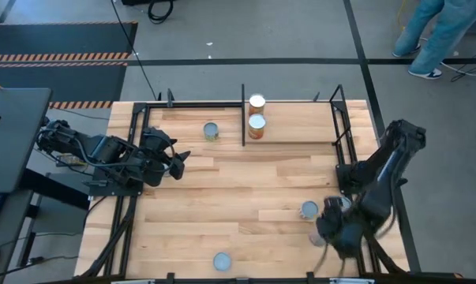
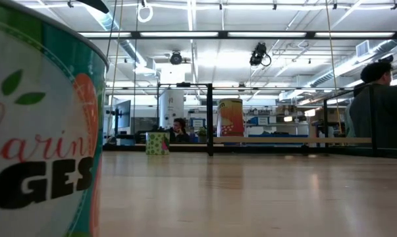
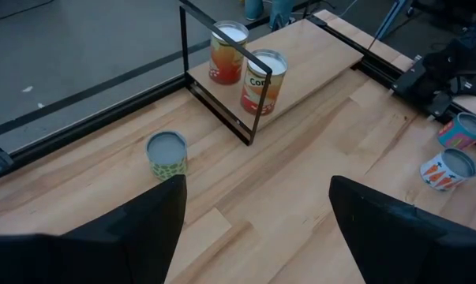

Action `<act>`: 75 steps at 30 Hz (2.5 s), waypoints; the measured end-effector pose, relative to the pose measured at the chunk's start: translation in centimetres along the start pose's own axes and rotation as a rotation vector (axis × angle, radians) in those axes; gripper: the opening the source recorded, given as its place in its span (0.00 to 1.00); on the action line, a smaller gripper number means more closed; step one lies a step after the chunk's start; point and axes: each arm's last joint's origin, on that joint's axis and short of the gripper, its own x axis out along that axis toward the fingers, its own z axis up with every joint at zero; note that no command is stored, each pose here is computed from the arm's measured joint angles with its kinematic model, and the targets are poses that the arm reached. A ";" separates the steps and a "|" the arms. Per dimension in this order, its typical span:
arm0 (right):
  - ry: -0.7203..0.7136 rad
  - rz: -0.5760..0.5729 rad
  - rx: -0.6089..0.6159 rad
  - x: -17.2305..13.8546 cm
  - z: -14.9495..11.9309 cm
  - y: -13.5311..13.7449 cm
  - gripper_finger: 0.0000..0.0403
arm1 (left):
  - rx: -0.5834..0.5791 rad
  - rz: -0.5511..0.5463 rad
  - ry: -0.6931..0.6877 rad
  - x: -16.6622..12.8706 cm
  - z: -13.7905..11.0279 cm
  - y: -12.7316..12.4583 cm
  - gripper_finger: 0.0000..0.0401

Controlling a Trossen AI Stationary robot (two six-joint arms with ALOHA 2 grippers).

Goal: Pick and place cans onto a shelf
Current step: Put the bottom big blue can on the shelf, then put the big blue can on the shelf aligned with the other big blue can

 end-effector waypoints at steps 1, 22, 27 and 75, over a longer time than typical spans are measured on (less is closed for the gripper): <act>-0.027 -0.028 0.024 -1.0 0.6 -1.0 0.78 | 0.000 0.000 0.000 0.0 0.0 0.0 0.79; -0.131 -0.432 0.972 -7.5 3.6 -27.1 0.78 | 0.000 0.000 0.000 0.0 0.0 0.0 0.79; -0.197 -0.438 1.152 -8.5 1.9 -31.3 0.78 | 0.000 0.000 0.000 0.0 0.0 0.0 0.79; -0.231 -0.382 1.268 -6.1 1.2 -43.7 0.88 | 0.000 0.000 0.000 0.0 0.0 0.0 0.79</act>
